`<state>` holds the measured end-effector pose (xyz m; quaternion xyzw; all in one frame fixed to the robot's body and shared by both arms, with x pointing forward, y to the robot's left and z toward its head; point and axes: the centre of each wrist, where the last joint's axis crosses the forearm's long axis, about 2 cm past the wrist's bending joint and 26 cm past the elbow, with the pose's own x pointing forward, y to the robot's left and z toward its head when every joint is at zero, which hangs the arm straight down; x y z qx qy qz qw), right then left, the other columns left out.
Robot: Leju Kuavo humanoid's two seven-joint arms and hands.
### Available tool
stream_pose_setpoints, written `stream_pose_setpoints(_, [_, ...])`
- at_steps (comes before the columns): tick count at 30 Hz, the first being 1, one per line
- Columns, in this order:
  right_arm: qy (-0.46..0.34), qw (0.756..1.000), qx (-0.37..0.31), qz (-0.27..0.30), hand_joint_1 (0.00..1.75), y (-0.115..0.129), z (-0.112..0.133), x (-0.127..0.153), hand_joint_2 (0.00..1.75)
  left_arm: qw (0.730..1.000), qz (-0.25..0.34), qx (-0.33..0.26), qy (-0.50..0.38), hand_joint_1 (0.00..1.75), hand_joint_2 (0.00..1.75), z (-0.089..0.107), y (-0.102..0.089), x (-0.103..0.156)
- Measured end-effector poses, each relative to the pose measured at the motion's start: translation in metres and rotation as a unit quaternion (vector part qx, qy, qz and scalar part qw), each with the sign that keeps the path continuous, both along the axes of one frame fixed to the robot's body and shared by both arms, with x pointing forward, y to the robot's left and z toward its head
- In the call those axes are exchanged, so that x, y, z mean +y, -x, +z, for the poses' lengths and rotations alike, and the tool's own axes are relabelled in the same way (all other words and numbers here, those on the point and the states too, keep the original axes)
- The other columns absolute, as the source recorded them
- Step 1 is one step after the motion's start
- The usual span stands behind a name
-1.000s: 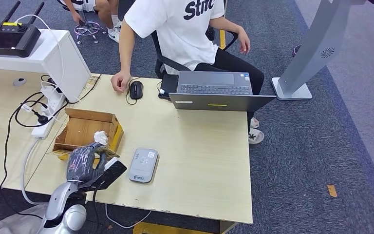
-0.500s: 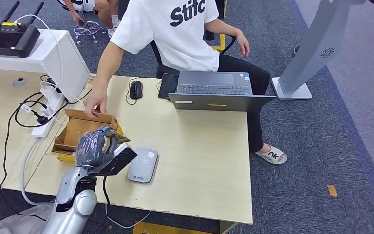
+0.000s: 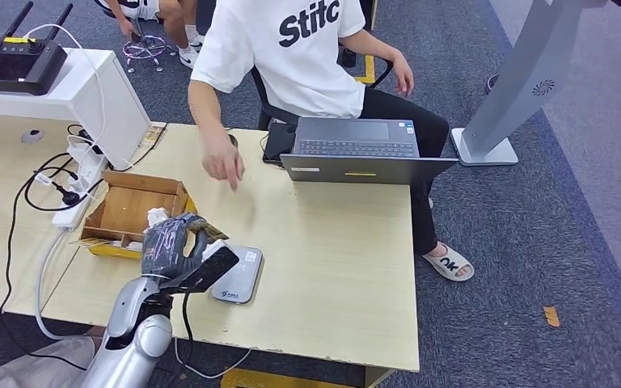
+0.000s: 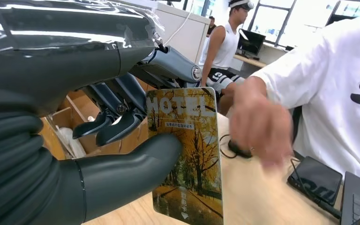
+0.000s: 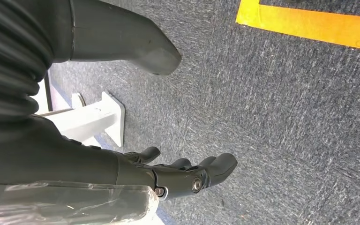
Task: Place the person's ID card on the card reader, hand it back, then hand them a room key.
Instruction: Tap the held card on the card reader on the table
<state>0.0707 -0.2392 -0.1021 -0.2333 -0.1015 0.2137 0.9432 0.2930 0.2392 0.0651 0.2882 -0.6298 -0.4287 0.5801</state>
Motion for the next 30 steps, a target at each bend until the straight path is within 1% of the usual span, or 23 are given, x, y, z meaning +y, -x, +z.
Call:
stream_pose_setpoints(15, [-0.001, 1.0, 0.0, 0.006, 0.0, 0.0, 0.0, 0.002, 1.75, 1.0, 0.003, 0.017, -0.002, 1.75, 1.75, -0.009, 0.003, 0.001])
stream_pose_setpoints(30, [-0.002, 1.0, 0.003, 0.006, 0.0, -0.001, 0.0, 0.002, 1.75, 0.999, 0.008, 0.047, -0.003, 1.75, 1.75, -0.027, 0.015, -0.003])
